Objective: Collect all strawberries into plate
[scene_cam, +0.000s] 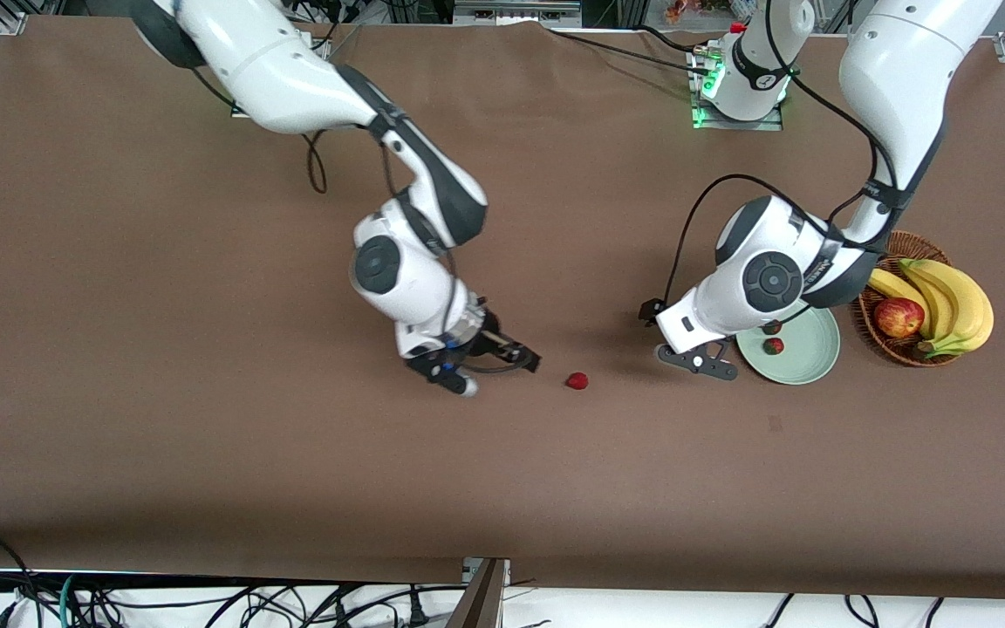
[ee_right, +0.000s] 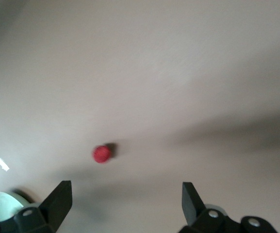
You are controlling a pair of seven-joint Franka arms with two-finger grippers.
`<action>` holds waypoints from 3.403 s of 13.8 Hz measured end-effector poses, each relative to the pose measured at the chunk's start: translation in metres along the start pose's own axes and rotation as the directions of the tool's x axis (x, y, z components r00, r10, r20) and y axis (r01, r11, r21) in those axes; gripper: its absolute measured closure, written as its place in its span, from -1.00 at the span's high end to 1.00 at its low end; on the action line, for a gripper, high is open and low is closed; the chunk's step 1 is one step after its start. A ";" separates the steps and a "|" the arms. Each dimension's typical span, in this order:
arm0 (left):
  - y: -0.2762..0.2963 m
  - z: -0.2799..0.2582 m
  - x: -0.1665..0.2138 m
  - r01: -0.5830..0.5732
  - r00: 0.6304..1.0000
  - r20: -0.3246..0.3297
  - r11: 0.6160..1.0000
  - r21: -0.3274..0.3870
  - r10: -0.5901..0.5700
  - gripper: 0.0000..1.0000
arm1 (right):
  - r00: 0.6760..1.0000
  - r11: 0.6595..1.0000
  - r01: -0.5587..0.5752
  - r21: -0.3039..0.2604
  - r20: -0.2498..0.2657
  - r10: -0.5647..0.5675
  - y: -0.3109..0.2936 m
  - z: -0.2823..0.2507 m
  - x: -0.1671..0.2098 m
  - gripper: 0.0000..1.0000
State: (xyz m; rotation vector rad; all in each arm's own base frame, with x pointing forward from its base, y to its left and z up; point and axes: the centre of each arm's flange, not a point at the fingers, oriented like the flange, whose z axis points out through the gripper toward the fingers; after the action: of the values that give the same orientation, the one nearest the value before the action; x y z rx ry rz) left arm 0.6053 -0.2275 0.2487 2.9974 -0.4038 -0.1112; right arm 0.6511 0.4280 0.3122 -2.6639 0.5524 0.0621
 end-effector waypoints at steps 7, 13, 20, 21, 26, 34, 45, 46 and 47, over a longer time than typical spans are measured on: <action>0.053 0.006 0.055 -0.083 0.974 -0.217 0.995 -0.056 0.070 1.00 | 0.942 0.910 0.315 -0.268 0.205 -0.265 0.204 -0.144 0.112 1.00; 0.094 0.054 0.066 -0.102 0.969 -0.232 0.993 -0.064 0.084 1.00 | 0.914 0.833 0.399 -0.383 0.237 -0.329 0.303 -0.270 0.121 1.00; 0.097 0.082 0.068 -0.118 0.953 -0.289 0.990 -0.074 0.092 0.22 | 0.927 0.818 0.375 -0.437 0.146 -0.347 0.291 -0.416 0.052 1.00; 0.097 0.084 0.068 -0.118 0.954 -0.287 0.990 -0.075 0.092 -0.04 | 0.928 0.818 0.371 -0.439 0.136 -0.348 0.291 -0.427 0.046 1.00; 0.094 0.085 0.068 -0.113 0.955 -0.285 0.991 -0.075 0.087 -0.32 | 0.937 0.821 0.347 -0.453 0.127 -0.326 0.299 -0.447 0.047 1.00; 0.034 0.028 0.062 -0.042 0.993 -0.112 0.997 0.061 0.049 -0.32 | 0.915 0.770 0.404 -0.494 0.197 -0.353 0.273 -0.441 0.027 1.00; -0.223 -0.015 -0.009 -0.269 0.939 0.238 0.961 0.060 0.248 -0.32 | 0.921 0.779 0.389 -0.492 0.197 -0.336 0.280 -0.441 0.033 1.00; -0.240 -0.011 -0.016 -0.260 0.939 0.245 0.964 0.049 0.241 -0.32 | 0.921 0.779 0.389 -0.492 0.197 -0.336 0.280 -0.441 0.033 1.00; -0.247 -0.008 -0.021 -0.255 0.939 0.250 0.966 0.042 0.237 -0.19 | 0.921 0.779 0.389 -0.492 0.196 -0.336 0.281 -0.441 0.033 1.00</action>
State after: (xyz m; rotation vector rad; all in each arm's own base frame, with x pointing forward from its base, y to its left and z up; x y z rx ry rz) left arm 0.6498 0.0160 0.2278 2.9804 -0.8226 -0.4526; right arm 0.5548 0.0013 0.6009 -3.2291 -0.0430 0.2643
